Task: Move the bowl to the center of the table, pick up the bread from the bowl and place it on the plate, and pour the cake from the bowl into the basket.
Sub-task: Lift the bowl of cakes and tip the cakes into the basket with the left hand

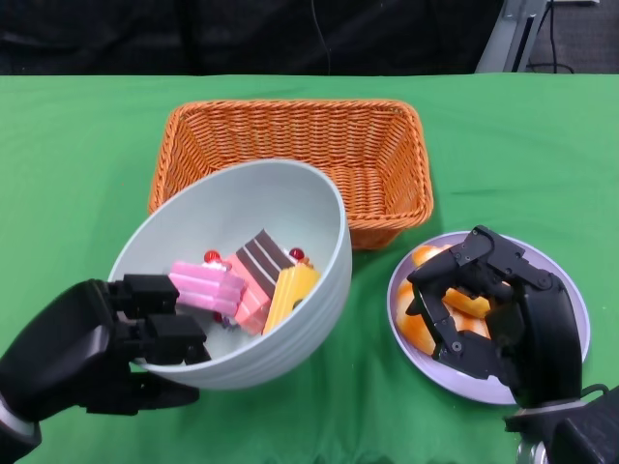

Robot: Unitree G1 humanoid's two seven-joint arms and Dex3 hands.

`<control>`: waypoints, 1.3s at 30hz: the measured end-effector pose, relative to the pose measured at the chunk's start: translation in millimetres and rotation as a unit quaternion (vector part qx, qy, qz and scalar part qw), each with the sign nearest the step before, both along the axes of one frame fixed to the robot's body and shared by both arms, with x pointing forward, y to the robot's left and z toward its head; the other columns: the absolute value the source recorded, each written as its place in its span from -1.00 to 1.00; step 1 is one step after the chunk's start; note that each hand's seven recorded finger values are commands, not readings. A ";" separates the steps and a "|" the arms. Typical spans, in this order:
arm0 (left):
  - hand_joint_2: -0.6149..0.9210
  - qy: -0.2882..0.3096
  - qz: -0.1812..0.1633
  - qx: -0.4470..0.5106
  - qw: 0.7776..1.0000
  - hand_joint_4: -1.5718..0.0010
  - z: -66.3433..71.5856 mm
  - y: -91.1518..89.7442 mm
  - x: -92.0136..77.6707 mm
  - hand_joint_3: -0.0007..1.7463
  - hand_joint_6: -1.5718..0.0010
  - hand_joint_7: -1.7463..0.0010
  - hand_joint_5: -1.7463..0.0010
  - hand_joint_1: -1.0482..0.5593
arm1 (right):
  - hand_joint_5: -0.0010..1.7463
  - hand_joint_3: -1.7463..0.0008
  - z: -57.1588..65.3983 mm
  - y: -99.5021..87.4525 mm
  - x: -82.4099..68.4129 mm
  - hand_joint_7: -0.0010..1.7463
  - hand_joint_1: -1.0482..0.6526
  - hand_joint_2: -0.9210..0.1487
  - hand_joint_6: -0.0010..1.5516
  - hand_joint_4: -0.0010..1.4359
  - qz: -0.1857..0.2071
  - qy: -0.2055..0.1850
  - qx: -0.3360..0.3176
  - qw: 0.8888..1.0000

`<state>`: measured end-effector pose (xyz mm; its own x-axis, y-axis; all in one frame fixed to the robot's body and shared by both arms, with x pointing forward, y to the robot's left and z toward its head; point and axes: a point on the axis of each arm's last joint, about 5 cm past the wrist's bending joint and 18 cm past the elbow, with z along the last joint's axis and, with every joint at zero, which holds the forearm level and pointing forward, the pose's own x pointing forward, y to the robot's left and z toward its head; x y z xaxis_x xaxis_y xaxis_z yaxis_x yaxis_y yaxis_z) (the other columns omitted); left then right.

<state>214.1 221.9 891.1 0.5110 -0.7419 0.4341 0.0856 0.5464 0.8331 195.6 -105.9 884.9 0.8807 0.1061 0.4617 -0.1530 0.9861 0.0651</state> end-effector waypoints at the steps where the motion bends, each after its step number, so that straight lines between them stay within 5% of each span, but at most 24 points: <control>1: 0.84 -0.004 0.001 -0.003 1.000 0.09 1.1 -0.1 0.5 -0.25 -0.10 -0.30 -0.85 0.13 | 0.67 0.09 -0.5 0.1 0.0 0.31 0.08 -0.44 -0.06 0.00 0.000 0.001 0.000 1.000; 9: 0.74 -0.035 -0.006 -0.024 0.999 0.03 11.4 -2.9 7.8 -0.13 -0.11 -0.31 -0.81 0.13 | 0.65 0.06 -4.5 0.6 0.1 0.31 0.08 -0.43 -0.07 0.01 0.004 0.012 -0.001 1.000; 22: 0.63 -0.044 0.011 -0.075 0.996 0.14 29.8 -27.6 47.0 0.04 -0.06 -0.40 -0.98 0.24 | 0.68 0.06 -15.2 4.8 -2.5 0.32 0.07 -0.40 -0.05 0.03 0.031 0.017 -0.014 0.999; 39: 0.52 -0.014 0.028 -0.063 0.998 0.17 32.8 -48.9 70.2 0.23 0.06 -0.60 -0.97 0.22 | 0.69 0.09 -23.0 10.4 -3.1 0.32 0.05 -0.40 -0.06 0.04 0.049 0.031 -0.020 0.998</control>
